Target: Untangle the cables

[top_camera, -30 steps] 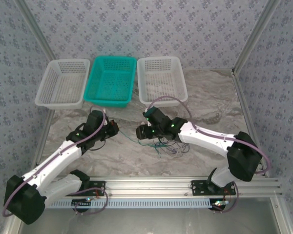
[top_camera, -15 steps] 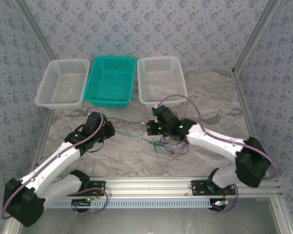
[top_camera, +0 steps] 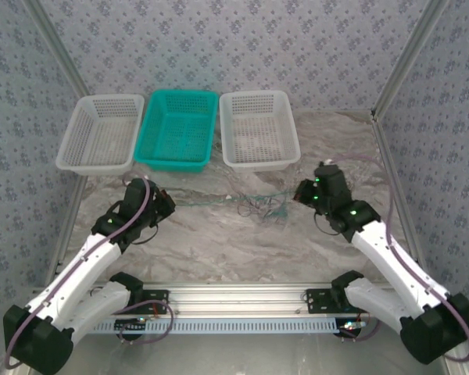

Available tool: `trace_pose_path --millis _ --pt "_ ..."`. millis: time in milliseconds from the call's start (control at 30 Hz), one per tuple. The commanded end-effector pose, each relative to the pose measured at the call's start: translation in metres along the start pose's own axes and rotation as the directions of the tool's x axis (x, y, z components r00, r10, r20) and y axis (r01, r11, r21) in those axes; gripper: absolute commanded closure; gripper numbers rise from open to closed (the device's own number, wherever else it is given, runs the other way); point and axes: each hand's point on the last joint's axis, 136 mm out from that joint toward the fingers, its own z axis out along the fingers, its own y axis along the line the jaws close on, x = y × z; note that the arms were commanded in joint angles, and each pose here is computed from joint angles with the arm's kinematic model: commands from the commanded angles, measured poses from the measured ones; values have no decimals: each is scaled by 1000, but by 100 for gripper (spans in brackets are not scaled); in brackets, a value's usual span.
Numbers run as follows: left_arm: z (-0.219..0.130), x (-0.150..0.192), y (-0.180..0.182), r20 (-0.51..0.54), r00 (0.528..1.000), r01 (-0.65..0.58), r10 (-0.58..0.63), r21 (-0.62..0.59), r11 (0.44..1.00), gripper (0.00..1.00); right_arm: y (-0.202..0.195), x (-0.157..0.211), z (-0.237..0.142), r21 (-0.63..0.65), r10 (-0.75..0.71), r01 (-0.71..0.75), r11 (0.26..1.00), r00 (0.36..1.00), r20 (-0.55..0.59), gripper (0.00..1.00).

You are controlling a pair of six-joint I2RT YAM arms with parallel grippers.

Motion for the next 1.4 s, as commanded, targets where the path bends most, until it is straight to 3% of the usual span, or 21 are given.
trace_pose_path --millis 0,400,533,667,833,1033,1167,1267,1367 --pt "-11 -18 45 94 996 17 4 -217 976 100 -77 -20 -21 264 91 -121 957 989 120 100" --pt "-23 -21 74 127 991 69 -31 -307 949 100 -142 -60 -64 291 341 -437 851 882 325 100" --pt "-23 -20 76 126 991 78 -43 -295 952 100 -141 -71 -64 230 363 -450 863 868 338 100" --pt "-9 -16 24 65 998 17 -15 -16 1000 100 -110 -63 -34 103 349 -374 922 915 200 100" --pt "-30 -29 -46 79 996 -52 31 277 960 100 -87 -24 -6 107 239 -244 964 969 64 100" --pt "-87 -47 -144 214 955 -287 207 478 830 100 -94 25 18 162 238 -232 959 971 -19 82" --pt "-107 -71 -201 319 913 -389 253 501 773 100 -97 35 14 182 234 -227 957 972 -22 48" --pt "-119 -98 -243 390 889 -429 240 524 736 100 -95 30 1 178 223 -219 959 975 1 34" --pt "-136 -120 -288 468 857 -483 217 580 656 100 -91 22 -15 163 203 -205 965 979 30 18"
